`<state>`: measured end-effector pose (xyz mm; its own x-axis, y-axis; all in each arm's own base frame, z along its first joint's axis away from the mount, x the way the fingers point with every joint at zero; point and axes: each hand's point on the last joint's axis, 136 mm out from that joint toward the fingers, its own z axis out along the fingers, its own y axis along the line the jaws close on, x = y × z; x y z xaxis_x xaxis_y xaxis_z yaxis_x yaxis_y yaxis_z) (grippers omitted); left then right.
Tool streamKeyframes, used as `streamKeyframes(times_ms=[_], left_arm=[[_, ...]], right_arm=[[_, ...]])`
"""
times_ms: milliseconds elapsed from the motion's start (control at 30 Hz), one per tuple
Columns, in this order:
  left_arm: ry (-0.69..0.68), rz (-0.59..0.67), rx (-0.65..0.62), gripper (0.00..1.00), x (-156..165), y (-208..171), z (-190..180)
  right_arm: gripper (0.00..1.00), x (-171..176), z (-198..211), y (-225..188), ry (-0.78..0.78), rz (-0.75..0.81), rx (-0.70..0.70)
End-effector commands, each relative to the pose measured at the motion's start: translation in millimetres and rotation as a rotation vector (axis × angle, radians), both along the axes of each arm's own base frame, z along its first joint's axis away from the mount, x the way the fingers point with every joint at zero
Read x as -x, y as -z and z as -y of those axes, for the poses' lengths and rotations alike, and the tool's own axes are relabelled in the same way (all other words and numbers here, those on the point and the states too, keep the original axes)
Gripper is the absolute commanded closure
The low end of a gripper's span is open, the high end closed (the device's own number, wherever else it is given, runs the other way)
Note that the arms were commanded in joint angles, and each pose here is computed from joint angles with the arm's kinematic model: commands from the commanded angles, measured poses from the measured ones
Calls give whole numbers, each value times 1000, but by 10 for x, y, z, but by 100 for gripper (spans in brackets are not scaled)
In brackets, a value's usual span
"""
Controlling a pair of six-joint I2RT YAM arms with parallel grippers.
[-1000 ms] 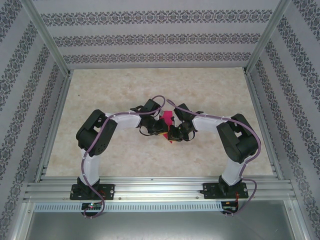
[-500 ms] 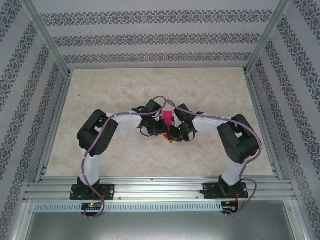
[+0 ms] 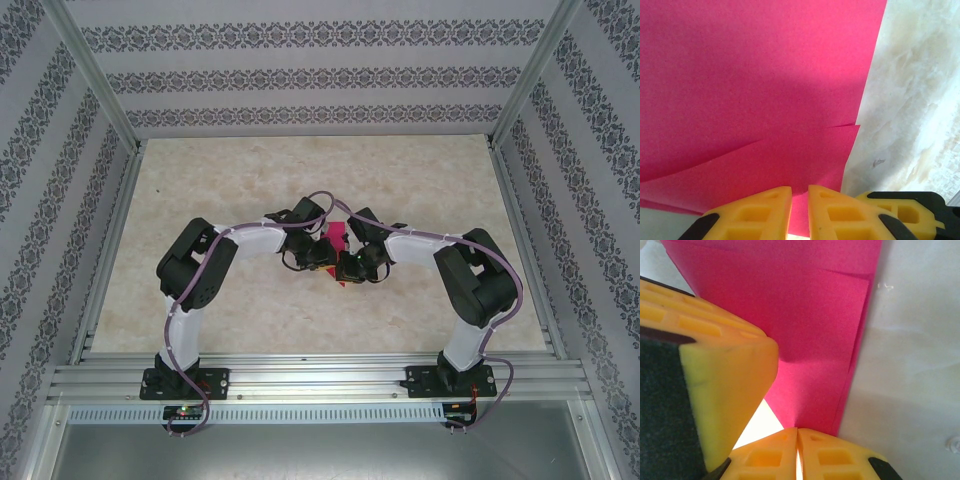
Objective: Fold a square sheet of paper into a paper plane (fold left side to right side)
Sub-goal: Third fold the triangle at the center of the table.
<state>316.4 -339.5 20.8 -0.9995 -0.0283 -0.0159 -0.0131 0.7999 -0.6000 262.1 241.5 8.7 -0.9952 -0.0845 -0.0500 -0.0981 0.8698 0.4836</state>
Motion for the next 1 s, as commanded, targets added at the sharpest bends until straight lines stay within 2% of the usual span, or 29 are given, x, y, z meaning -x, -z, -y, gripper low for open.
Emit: streamKeyframes(times_ms=[0,600,967], left_arm=[[-28,15,-111,80,-134,249,-212],[-28,36,-124,77,-203,255,-278],[-60,46,-120,74,-381,220,-430]], right_arm=[[89,368,433,407,2,-141,228],[89,362,455,386,12,-136,243],[89,382,457,403,11,-147,243]])
